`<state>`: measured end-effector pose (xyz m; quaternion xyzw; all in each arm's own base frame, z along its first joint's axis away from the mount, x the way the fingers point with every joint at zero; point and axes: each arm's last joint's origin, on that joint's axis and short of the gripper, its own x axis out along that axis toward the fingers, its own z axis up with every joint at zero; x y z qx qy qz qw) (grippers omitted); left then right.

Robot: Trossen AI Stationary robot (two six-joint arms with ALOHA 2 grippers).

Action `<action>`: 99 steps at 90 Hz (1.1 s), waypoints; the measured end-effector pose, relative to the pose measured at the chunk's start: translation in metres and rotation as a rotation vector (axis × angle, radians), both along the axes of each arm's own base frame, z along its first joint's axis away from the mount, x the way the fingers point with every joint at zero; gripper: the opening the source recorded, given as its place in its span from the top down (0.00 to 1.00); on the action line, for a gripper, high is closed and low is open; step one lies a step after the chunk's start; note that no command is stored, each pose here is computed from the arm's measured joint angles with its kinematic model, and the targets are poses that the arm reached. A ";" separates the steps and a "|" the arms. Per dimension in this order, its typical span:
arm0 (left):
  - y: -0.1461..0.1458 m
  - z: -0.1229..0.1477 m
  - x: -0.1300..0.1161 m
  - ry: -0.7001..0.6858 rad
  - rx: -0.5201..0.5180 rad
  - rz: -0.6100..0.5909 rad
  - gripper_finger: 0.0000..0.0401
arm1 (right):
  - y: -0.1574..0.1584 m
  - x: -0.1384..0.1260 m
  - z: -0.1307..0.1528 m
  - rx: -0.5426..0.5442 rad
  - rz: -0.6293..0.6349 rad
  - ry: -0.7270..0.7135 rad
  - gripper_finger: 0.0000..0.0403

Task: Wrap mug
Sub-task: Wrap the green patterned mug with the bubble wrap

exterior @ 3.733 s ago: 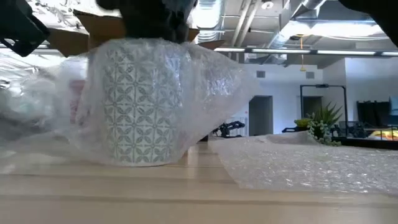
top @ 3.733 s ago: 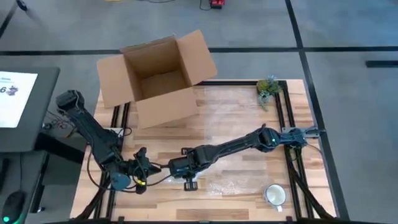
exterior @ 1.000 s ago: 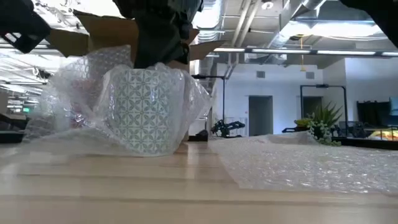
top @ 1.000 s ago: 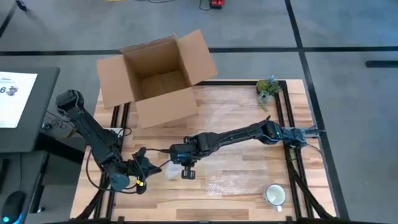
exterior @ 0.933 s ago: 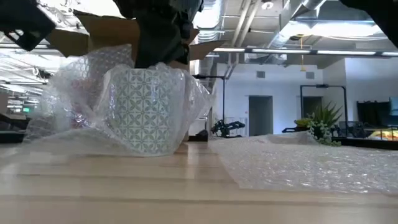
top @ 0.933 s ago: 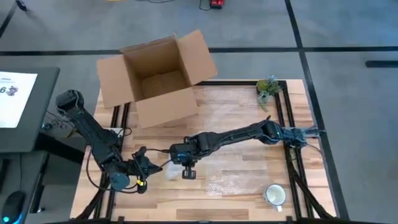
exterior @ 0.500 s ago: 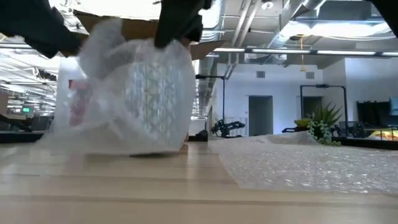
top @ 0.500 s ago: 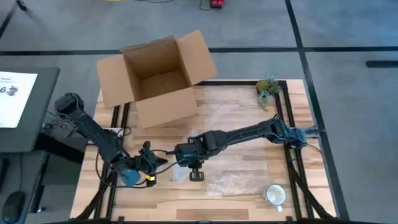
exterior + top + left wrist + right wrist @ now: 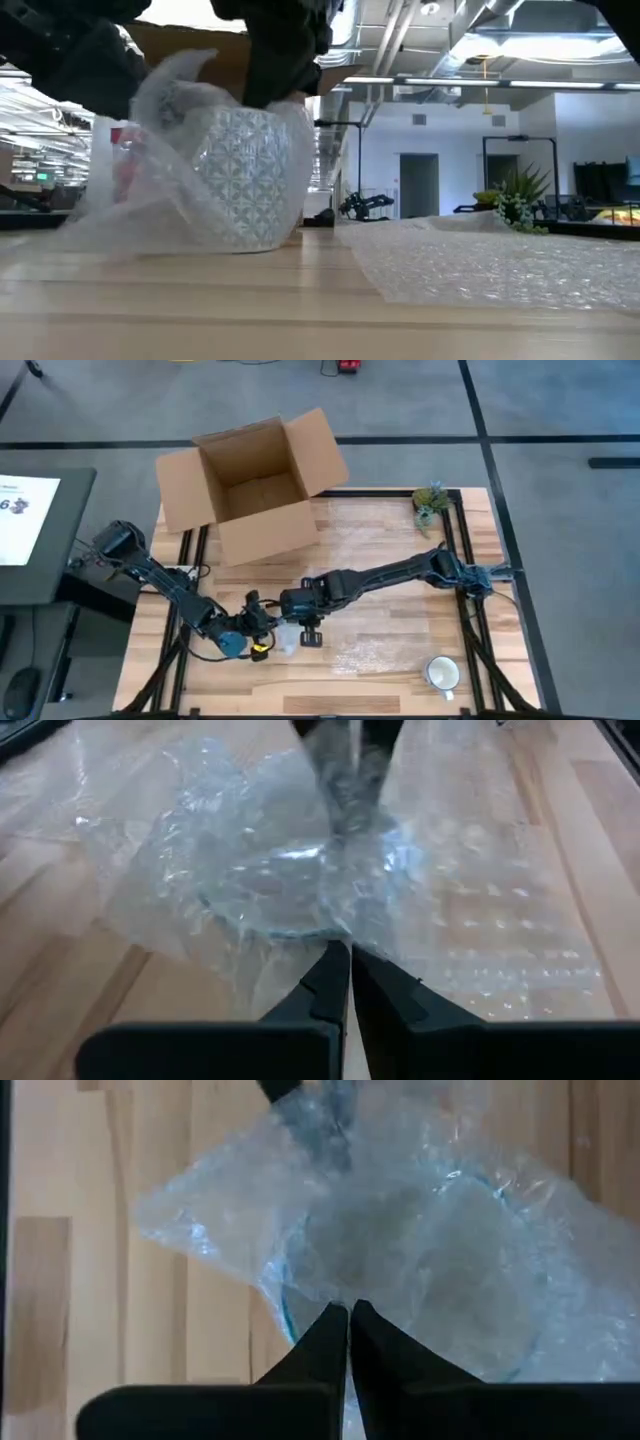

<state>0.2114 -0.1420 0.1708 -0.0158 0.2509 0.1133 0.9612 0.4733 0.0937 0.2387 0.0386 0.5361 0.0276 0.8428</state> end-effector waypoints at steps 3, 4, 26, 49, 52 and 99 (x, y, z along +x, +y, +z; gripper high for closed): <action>0.000 0.001 0.000 -0.006 -0.004 0.000 1.00 | 0.000 0.001 -0.004 -0.001 -0.001 0.006 1.00; 0.000 0.001 0.000 -0.007 -0.005 -0.001 1.00 | -0.001 0.002 -0.004 -0.001 -0.002 0.006 1.00; -0.001 0.014 0.000 -0.025 -0.037 -0.054 1.00 | -0.004 0.004 -0.007 -0.003 -0.001 0.002 1.00; -0.001 0.016 0.002 -0.026 -0.073 -0.097 1.00 | -0.008 0.005 -0.004 -0.003 0.001 -0.001 1.00; 0.000 0.016 0.003 -0.019 -0.073 -0.108 1.00 | -0.008 0.005 -0.004 -0.003 0.000 -0.002 1.00; 0.019 0.016 0.014 -0.019 -0.066 -0.036 1.00 | -0.010 0.002 0.000 -0.004 -0.021 0.011 0.74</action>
